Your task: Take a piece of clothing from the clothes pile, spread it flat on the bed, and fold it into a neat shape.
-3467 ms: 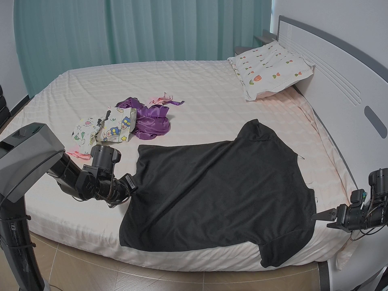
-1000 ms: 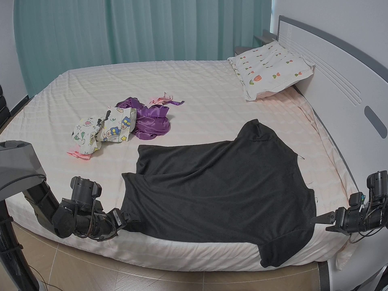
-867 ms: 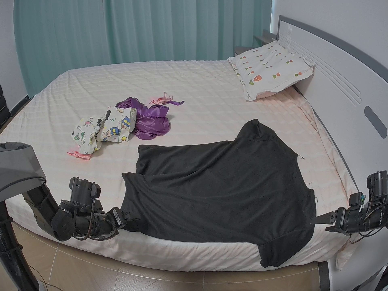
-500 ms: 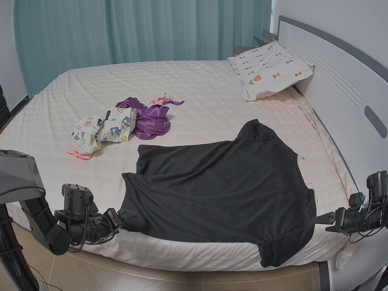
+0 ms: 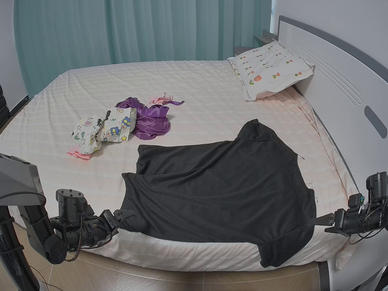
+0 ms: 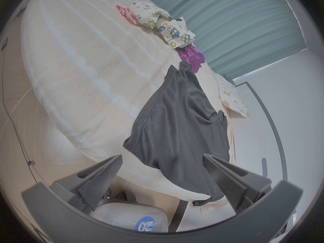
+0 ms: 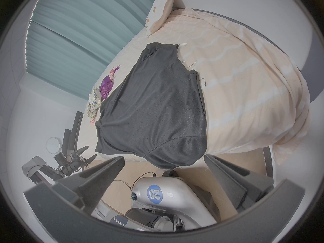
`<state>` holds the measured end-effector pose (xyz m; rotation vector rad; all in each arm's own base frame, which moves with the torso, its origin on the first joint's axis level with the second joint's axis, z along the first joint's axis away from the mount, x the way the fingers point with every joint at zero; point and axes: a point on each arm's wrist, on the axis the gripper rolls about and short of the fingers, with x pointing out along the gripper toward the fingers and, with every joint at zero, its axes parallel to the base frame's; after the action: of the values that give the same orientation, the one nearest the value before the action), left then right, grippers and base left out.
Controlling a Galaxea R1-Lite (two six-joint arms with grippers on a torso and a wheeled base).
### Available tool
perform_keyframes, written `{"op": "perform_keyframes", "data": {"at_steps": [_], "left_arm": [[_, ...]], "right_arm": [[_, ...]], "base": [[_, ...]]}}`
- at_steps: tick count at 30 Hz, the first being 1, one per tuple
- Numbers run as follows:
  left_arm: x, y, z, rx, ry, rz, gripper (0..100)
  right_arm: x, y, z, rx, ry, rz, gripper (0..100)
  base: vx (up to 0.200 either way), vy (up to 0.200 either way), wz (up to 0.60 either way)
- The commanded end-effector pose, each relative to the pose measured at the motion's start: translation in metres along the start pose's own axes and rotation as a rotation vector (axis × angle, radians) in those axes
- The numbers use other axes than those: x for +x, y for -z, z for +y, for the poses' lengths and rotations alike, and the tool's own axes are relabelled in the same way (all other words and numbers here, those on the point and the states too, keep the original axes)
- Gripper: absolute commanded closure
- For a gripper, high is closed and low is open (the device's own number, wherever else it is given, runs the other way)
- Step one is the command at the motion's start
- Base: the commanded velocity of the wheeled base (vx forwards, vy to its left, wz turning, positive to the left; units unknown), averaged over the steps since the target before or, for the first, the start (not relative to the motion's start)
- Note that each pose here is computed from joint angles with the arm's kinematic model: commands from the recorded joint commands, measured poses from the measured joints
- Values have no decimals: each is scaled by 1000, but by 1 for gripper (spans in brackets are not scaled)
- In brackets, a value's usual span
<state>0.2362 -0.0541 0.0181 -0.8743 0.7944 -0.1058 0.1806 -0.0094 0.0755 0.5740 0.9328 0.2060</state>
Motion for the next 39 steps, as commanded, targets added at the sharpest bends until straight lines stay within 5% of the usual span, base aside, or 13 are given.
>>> {"op": "perform_keyframes", "data": {"at_steps": [1, 13, 25, 26, 39], "left_arm": [[3, 5, 8, -2, -25, 14, 0], [15, 7, 17, 8, -9, -70, 0], [18, 10, 11, 16, 30, -61, 0], [18, 10, 11, 11, 29, -65, 100], [4, 16, 17, -56, -32, -81, 100]], "right_arm": [[1, 2, 1, -5, -4, 5, 0], [4, 1, -1, 1, 0, 15, 0], [5, 2, -1, -3, -3, 17, 0], [5, 2, -1, -3, -1, 17, 0], [9, 0, -3, 5, 4, 28, 0]], "base": [[0, 0, 0], [0, 0, 0], [0, 0, 0], [0, 0, 0], [0, 0, 0]]}}
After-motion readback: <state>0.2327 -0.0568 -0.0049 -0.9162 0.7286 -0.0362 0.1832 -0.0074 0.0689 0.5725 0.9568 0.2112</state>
